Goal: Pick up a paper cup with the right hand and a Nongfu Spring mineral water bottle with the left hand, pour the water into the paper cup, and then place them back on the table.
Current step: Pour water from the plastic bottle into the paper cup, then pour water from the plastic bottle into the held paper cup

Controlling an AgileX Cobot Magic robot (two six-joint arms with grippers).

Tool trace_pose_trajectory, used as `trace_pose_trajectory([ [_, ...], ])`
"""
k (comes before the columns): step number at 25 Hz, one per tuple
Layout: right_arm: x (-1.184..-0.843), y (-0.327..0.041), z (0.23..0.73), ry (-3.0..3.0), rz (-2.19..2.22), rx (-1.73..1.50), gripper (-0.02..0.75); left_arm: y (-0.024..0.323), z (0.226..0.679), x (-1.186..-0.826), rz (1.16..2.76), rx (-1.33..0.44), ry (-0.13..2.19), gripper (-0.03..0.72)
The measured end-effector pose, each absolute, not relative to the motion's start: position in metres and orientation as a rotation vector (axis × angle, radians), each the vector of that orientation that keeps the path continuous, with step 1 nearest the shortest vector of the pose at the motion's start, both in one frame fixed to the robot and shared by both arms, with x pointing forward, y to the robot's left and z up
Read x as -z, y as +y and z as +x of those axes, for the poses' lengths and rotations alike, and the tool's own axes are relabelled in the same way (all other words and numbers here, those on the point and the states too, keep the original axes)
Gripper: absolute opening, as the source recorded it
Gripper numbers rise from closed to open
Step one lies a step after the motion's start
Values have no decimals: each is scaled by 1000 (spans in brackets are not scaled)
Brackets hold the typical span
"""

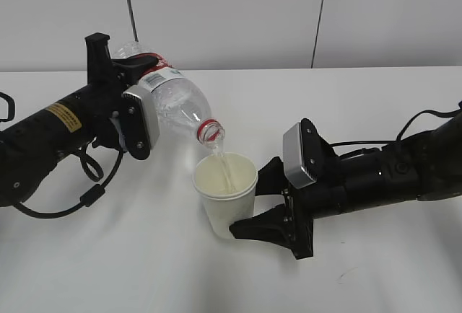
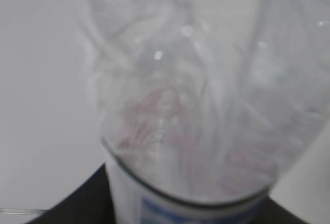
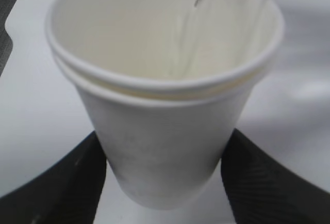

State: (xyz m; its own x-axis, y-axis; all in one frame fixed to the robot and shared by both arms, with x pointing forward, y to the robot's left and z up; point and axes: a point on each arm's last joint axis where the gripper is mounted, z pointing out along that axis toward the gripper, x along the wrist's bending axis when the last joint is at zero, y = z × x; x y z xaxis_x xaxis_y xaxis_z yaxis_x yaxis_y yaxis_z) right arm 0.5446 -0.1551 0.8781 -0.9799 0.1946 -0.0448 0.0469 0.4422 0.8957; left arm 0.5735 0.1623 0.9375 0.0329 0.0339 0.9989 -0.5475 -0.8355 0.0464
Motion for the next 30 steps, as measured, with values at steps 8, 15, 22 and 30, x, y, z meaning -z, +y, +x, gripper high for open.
trace_pose_trajectory([
  [8,-878,-155,545,2545,215,-1574,502,162,574,-938,1896,-1861,-526,274],
  [15,-878,-155,545,2548,217,-1566,502,162,573,-938,1891,-1866,-530,274],
  [22,-877,-155,545,2549,217,-1563,502,162,574,-938,1888,-1867,-532,274],
  [30,-877,-156,545,2551,216,-1560,502,162,574,-938,1888,-1867,-533,274],
])
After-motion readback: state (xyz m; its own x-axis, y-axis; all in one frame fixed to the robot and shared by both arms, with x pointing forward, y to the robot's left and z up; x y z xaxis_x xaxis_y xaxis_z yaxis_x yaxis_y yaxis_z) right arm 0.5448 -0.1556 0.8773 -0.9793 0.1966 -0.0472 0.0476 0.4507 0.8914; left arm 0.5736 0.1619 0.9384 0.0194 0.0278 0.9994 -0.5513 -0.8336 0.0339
